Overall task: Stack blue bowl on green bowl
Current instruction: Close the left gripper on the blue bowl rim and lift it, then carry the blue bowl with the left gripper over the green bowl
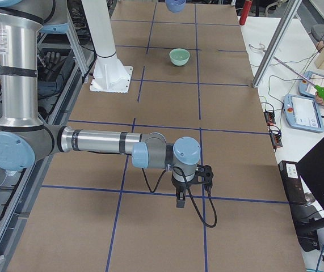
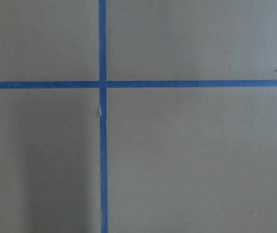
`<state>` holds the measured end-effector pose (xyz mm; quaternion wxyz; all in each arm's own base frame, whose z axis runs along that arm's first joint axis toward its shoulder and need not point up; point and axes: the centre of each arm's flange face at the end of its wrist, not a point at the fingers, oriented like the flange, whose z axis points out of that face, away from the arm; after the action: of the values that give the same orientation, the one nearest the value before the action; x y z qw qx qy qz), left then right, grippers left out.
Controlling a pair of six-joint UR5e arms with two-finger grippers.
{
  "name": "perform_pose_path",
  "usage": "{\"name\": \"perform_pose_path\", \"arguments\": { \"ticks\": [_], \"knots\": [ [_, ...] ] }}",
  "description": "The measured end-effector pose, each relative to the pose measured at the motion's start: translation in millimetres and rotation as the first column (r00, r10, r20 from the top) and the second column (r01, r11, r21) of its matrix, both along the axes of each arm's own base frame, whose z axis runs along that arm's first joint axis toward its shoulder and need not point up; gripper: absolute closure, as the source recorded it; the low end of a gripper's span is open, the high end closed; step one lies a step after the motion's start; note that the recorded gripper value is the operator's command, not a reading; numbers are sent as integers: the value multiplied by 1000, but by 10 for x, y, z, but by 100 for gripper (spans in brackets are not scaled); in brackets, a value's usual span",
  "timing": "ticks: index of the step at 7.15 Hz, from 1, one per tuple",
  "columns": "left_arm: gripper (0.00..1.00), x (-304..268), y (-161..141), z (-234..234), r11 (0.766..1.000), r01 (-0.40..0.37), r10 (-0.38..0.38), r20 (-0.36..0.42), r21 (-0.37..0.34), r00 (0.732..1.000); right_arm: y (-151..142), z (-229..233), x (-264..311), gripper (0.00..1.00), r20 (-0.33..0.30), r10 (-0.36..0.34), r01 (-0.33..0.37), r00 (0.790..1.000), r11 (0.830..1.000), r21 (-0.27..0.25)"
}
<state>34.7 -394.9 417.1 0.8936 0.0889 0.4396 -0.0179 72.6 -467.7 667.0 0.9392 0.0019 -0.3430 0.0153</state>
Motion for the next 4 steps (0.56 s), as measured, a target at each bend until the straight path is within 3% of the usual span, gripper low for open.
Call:
{"name": "perform_pose_path", "arguments": {
  "ticks": [2,4],
  "knots": [
    [100,221,-106,-315,997,34,-36,-35,-67,999,0,0,0,0,0,0,0,1000,1000,0],
    [100,992,-98,-815,987,9,-28,-116,-161,993,0,1,0,0,-1,0,0,1000,1000,-1]
  ]
}}
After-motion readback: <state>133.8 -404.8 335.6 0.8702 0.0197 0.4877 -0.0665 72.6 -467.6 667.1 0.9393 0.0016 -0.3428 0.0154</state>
